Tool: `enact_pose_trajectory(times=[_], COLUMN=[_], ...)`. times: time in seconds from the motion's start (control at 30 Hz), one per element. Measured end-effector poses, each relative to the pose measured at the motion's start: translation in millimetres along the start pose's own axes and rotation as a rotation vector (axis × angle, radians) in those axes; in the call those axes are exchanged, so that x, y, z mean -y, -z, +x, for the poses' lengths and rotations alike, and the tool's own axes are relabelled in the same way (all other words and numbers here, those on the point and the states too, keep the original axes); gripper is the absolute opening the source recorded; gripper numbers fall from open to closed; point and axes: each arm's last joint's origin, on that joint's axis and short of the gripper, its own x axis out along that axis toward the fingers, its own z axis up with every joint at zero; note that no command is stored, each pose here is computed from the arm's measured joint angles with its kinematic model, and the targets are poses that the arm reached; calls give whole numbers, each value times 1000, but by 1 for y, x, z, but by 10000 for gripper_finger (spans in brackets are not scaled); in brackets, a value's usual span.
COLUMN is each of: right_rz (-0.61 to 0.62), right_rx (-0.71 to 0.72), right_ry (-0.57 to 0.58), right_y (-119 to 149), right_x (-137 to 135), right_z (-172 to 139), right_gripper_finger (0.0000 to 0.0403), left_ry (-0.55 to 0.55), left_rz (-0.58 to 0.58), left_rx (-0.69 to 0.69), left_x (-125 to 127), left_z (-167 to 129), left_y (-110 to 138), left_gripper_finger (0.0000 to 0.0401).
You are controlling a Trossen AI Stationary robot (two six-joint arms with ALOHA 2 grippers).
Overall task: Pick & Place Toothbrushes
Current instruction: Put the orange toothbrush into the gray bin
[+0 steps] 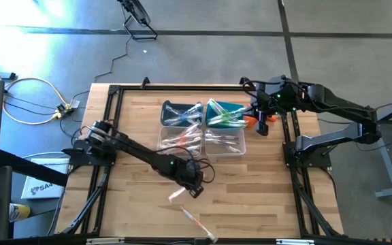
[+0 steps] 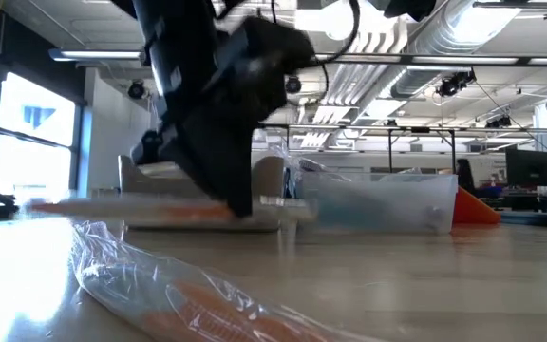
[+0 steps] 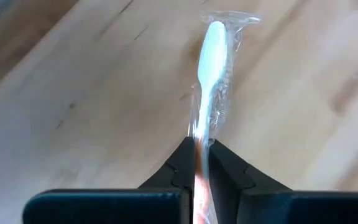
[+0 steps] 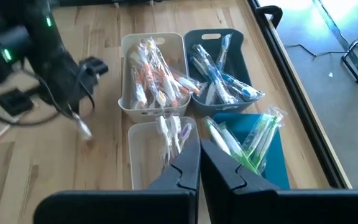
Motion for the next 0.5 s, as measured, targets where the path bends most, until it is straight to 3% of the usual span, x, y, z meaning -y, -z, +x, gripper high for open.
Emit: enact_pose_trajectory(times=[0.5], right_rz=[-23], right_rx=[-19], right_ry=[-1], right_y=[2], right_x=[0], right_z=[0], right_gripper_finger=[4], left_ry=[30], left_rz=[121], left_rx=[51], left_x=[-10], left_z=[-96], left_y=[-9], left_gripper_finger=[19])
